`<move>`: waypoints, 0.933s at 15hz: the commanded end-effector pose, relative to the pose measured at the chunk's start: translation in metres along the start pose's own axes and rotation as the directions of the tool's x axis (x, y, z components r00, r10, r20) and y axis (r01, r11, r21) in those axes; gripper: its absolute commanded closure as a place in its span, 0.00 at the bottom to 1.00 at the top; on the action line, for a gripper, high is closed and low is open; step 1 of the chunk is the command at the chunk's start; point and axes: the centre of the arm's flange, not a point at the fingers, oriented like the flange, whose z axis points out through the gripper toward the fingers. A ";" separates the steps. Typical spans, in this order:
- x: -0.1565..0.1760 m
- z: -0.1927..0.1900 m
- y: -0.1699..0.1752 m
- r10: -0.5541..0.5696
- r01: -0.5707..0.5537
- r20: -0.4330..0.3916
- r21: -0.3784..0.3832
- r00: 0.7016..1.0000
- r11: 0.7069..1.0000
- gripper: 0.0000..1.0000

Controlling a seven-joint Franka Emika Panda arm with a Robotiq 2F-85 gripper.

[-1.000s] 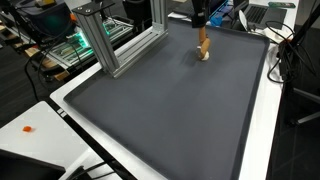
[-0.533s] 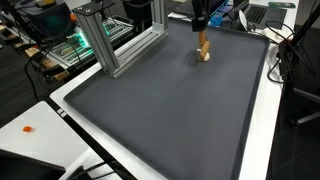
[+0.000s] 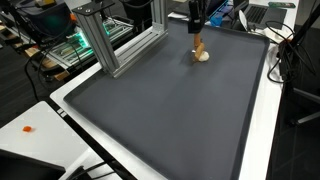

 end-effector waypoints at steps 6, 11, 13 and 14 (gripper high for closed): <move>0.002 0.018 -0.006 -0.027 0.027 -0.024 0.019 0.999 0.999 0.65; 0.008 0.029 -0.011 -0.039 0.041 -0.075 0.031 0.996 0.999 0.65; 0.010 0.031 -0.012 -0.046 0.048 -0.084 0.030 0.995 0.998 0.65; 0.010 0.031 -0.012 -0.049 0.051 -0.074 0.026 0.996 0.998 0.65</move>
